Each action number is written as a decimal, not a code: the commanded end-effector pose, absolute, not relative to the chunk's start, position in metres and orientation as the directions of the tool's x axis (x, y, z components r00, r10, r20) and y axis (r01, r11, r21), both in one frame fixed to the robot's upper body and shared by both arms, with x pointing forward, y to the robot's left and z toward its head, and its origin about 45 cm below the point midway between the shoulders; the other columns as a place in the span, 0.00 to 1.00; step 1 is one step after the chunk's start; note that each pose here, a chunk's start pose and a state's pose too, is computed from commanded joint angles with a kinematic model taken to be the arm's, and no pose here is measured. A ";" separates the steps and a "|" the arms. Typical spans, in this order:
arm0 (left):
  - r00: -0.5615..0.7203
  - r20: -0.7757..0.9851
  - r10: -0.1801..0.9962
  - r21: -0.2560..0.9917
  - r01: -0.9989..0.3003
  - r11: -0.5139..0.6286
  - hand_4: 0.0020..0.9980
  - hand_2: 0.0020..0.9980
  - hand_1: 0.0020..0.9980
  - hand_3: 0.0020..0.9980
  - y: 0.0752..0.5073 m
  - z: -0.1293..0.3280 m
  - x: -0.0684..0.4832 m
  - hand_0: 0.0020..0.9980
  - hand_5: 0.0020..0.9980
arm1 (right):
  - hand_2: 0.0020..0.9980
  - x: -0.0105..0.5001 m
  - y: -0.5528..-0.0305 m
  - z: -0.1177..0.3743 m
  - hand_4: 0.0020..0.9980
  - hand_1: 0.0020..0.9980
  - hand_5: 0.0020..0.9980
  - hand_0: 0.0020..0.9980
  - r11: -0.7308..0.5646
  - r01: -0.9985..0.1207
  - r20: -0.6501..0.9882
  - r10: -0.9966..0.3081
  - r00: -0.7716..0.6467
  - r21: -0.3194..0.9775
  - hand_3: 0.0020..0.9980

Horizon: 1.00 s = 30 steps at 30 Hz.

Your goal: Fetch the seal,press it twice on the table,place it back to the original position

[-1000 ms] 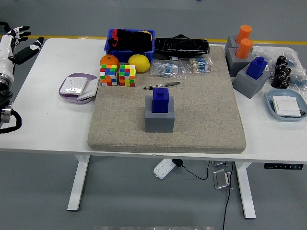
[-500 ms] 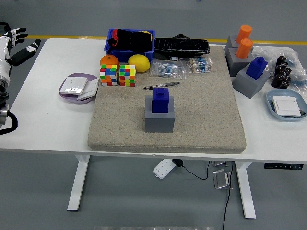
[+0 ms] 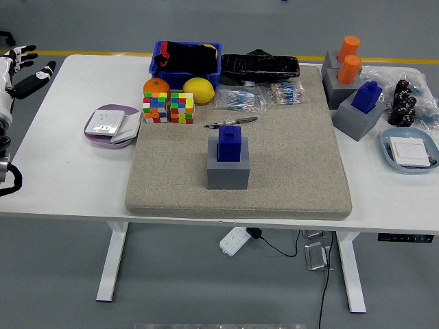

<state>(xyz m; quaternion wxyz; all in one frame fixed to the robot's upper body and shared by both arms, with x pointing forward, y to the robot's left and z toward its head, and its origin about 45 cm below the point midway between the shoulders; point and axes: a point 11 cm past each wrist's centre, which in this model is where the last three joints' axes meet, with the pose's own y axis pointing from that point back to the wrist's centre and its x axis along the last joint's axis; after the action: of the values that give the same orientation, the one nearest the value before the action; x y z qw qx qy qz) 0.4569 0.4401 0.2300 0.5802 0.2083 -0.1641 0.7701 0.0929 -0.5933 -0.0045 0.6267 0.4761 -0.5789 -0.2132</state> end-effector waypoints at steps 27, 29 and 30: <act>-0.269 0.517 0.813 -0.010 -0.951 -0.309 0.74 0.83 0.83 0.82 0.458 0.232 0.450 0.94 0.38 | 0.68 0.108 -0.593 -0.001 0.77 0.70 0.52 0.79 0.435 -0.291 0.505 -0.829 0.238 0.852 0.64; -0.271 0.514 0.814 -0.011 -0.951 -0.310 0.74 0.83 0.83 0.82 0.457 0.232 0.451 0.94 0.38 | 0.68 0.108 -0.591 -0.002 0.77 0.70 0.52 0.79 0.429 -0.288 0.499 -0.833 0.240 0.856 0.64; -0.270 0.513 0.815 -0.011 -0.951 -0.308 0.74 0.82 0.83 0.82 0.457 0.232 0.451 0.94 0.38 | 0.68 0.108 -0.591 -0.002 0.77 0.70 0.53 0.80 0.428 -0.288 0.498 -0.833 0.242 0.857 0.64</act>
<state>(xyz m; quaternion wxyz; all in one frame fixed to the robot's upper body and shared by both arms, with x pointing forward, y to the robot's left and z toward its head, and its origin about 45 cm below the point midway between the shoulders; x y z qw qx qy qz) 0.4511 0.4567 0.2322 0.5657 0.2124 -0.1608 0.7804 0.1076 -0.5910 -0.0024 0.6194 0.4873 -0.5749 -0.2200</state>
